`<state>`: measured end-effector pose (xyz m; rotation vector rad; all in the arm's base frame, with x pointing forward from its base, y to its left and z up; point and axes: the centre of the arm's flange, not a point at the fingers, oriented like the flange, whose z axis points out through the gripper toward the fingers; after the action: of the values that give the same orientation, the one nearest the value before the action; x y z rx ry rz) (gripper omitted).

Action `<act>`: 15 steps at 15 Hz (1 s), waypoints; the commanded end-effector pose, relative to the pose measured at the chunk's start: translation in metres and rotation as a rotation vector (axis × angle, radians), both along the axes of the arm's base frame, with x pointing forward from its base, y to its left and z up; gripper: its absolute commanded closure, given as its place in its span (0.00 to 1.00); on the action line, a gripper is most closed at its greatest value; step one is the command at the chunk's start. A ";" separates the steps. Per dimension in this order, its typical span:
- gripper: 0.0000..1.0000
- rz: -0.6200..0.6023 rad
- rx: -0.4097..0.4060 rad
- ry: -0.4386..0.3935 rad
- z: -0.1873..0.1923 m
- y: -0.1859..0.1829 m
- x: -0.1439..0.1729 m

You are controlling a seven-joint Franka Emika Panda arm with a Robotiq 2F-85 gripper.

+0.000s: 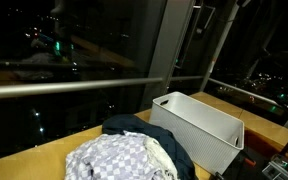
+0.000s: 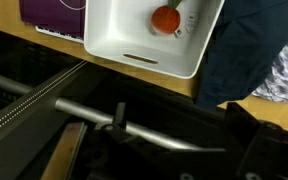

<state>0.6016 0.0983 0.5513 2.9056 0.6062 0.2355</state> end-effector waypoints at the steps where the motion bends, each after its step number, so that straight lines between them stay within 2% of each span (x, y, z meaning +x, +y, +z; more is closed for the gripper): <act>1: 0.00 -0.001 0.048 -0.010 -0.052 -0.041 0.008; 7: 0.00 -0.021 0.093 0.044 -0.149 -0.078 0.012; 11: 0.00 -0.022 0.105 0.071 -0.185 -0.092 0.012; 15: 0.00 -0.044 0.132 0.105 -0.199 -0.115 0.006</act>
<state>0.6126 0.0019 0.3547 3.0385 0.5640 0.1107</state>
